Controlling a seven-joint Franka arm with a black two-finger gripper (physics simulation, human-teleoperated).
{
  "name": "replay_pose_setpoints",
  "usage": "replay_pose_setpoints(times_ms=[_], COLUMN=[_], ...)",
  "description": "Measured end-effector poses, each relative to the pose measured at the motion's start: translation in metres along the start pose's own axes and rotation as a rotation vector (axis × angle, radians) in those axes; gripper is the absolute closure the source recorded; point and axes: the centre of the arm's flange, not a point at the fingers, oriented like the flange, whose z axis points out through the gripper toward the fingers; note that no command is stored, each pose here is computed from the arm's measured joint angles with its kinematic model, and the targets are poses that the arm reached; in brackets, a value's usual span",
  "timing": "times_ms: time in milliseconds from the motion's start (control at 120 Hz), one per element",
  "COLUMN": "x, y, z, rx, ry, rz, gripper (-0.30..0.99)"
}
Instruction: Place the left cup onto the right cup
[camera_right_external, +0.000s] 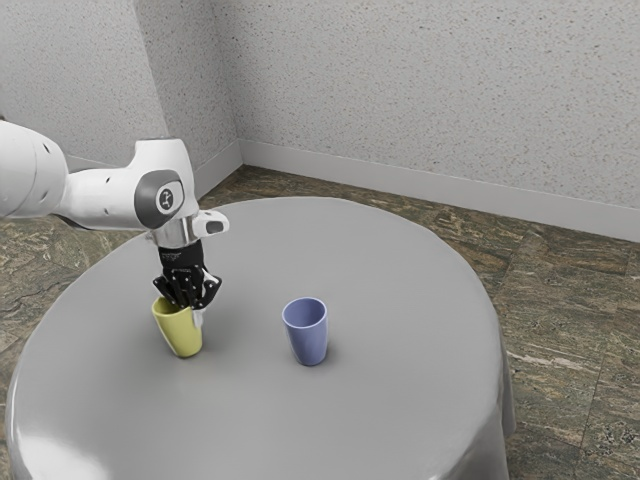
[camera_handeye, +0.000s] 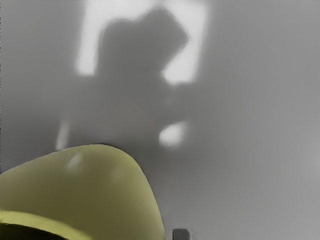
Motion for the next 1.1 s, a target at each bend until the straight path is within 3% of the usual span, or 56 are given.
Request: replay_pose_setpoints(times_ms=[508, 825, 1100], x=[-0.017, -0.042, -0.068], y=[0.032, 0.088, 0.142], z=[-0.051, -0.087, -0.108], rx=[0.018, 0.124, 0.179], ry=[0.084, 0.137, 0.168], rz=[0.048, 0.151, 0.216], gripper=[0.78, 0.78, 0.79])
